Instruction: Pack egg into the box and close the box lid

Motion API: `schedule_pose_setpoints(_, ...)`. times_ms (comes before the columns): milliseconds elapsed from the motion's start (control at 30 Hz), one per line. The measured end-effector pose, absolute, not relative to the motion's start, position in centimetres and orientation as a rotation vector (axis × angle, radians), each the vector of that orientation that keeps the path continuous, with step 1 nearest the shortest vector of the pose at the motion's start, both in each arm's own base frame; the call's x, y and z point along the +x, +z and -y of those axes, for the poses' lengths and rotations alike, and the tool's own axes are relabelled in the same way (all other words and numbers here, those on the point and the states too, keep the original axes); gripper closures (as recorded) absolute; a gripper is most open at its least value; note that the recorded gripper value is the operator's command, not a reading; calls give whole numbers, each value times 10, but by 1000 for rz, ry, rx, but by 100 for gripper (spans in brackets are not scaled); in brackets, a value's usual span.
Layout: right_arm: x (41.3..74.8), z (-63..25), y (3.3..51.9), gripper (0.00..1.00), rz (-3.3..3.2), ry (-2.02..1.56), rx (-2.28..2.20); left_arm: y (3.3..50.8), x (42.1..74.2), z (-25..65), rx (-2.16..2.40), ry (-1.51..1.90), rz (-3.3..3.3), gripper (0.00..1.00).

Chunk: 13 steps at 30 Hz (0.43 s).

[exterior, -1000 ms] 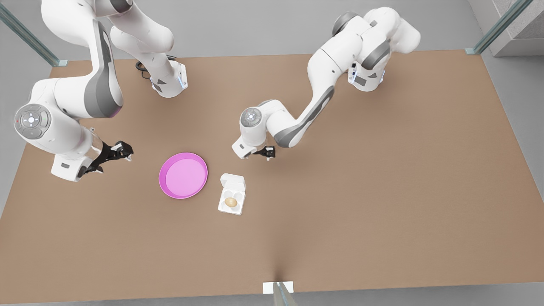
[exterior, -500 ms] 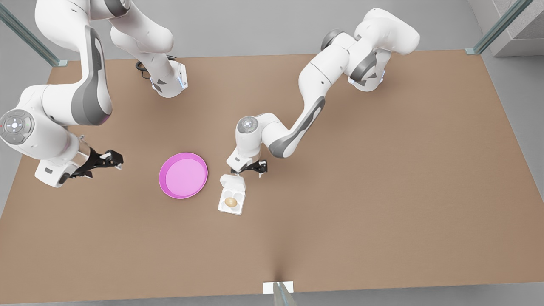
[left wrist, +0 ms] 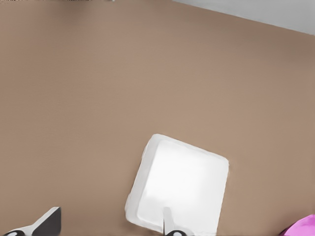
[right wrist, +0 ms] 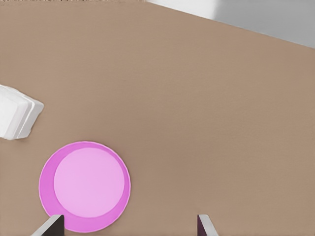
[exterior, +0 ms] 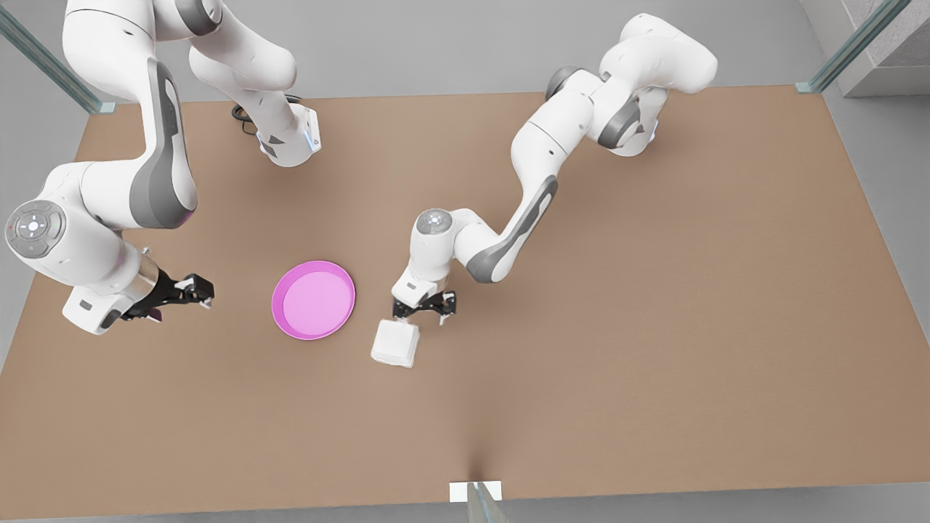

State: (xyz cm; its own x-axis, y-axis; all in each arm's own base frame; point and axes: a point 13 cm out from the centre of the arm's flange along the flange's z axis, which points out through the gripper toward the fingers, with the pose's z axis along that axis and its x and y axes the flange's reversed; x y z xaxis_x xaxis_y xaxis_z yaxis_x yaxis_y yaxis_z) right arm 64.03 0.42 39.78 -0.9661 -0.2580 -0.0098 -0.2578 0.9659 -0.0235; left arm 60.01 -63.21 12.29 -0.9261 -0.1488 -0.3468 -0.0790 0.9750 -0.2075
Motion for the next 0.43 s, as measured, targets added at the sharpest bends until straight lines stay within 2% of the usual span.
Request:
schedule_pose_setpoints(67, 642, -4, 396, 0, -3102, -33, -401, 157, 612, 630, -222, -322, -2748, 0)
schedule_pose_setpoints(100, 642, -4, 395, 0, -3102, -32, -397, 209, 638, 601, -318, -344, -2757, 0)
schedule_pose_setpoints(167, 643, -4, 395, 0, -3101, -31, -393, 319, 706, 470, -546, -285, -2757, 0)
schedule_pose_setpoints(200, 643, -5, 395, 0, -3101, -31, -393, 348, 729, 389, -663, -226, -2773, 0)
schedule_pose_setpoints(233, 643, -6, 395, 0, -3100, -31, -392, 373, 736, 297, -791, -165, -2802, 0)
schedule_pose_setpoints(267, 643, -6, 396, 0, -3098, -31, -391, 390, 725, 197, -931, -111, -2834, 0)
schedule_pose_setpoints(300, 643, -6, 396, 0, -3097, -32, -388, 391, 686, 136, -999, -49, -2889, 0)
schedule_pose_setpoints(333, 644, -4, 396, 0, -3096, -32, -383, 390, 655, 110, -1005, -18, -2933, 0)
schedule_pose_setpoints(433, 644, -2, 399, 0, -3093, -34, -371, 394, 639, 85, -913, 0, -3015, 0)
